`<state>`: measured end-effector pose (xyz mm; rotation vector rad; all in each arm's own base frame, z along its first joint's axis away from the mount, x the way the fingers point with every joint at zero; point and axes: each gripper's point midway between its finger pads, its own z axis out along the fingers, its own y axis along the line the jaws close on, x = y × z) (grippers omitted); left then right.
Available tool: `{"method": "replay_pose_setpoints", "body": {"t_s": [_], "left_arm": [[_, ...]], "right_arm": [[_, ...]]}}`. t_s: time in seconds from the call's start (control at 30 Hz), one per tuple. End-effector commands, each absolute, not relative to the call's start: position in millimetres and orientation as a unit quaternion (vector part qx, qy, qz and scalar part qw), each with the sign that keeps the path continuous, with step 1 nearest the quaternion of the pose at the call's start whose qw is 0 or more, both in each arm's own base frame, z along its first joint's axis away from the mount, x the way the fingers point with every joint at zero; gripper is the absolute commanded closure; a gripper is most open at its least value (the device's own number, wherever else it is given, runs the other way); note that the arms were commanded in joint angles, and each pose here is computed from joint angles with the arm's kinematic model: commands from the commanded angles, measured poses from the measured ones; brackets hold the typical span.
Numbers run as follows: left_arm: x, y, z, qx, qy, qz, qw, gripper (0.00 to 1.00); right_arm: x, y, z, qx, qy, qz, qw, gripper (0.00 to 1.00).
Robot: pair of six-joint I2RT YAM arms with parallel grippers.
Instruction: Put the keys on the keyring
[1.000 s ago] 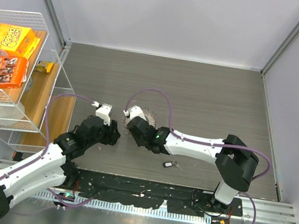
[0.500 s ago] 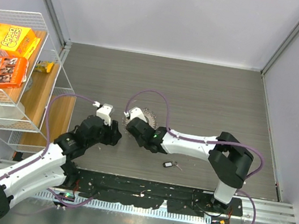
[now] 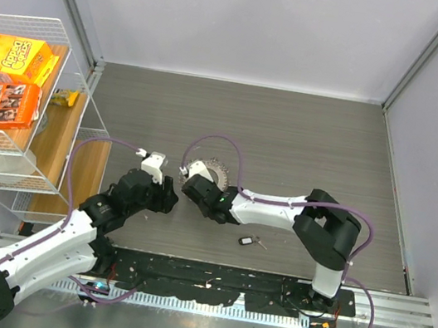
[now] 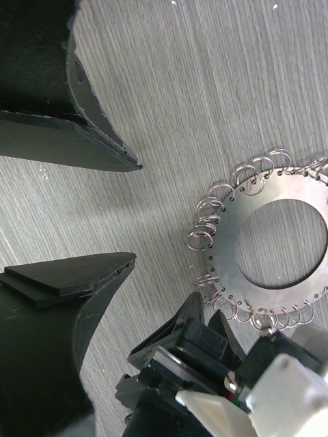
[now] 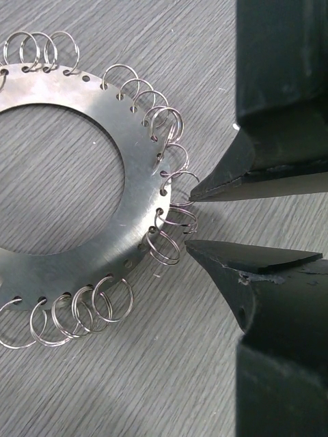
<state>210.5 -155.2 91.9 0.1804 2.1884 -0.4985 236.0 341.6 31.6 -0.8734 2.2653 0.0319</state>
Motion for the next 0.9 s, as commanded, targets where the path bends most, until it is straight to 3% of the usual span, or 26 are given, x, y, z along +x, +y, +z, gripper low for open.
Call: {"method": "replay_pose_setpoints", "body": {"t_s": [0.0,0.47,0.67,0.7,0.87], "left_arm": [[216.0,-160.3,101.5,0.070,0.866,-0.215,0.447,0.44],[216.2,-161.2,100.9,0.071,0.866,-0.216,0.445,0.44],[216.4,-160.6,101.4,0.071,0.866,-0.215,0.446,0.44],[216.4,-160.5,101.0,0.072,0.866,-0.214,0.446,0.44],[216.2,-160.1,101.2,0.070,0.866,-0.214,0.446,0.44]], "right_arm": [[248.0,352.1,43.5,-0.326,0.869,0.013,0.371,0.64],[258.3,350.1,38.6,-0.321,0.870,-0.003,0.375,0.72],[259.9,350.0,34.9,-0.322,0.870,-0.002,0.374,0.85],[259.1,350.2,34.9,-0.323,0.870,-0.001,0.373,0.94],[255.2,349.9,43.5,-0.323,0.868,0.016,0.378,0.95]]}}
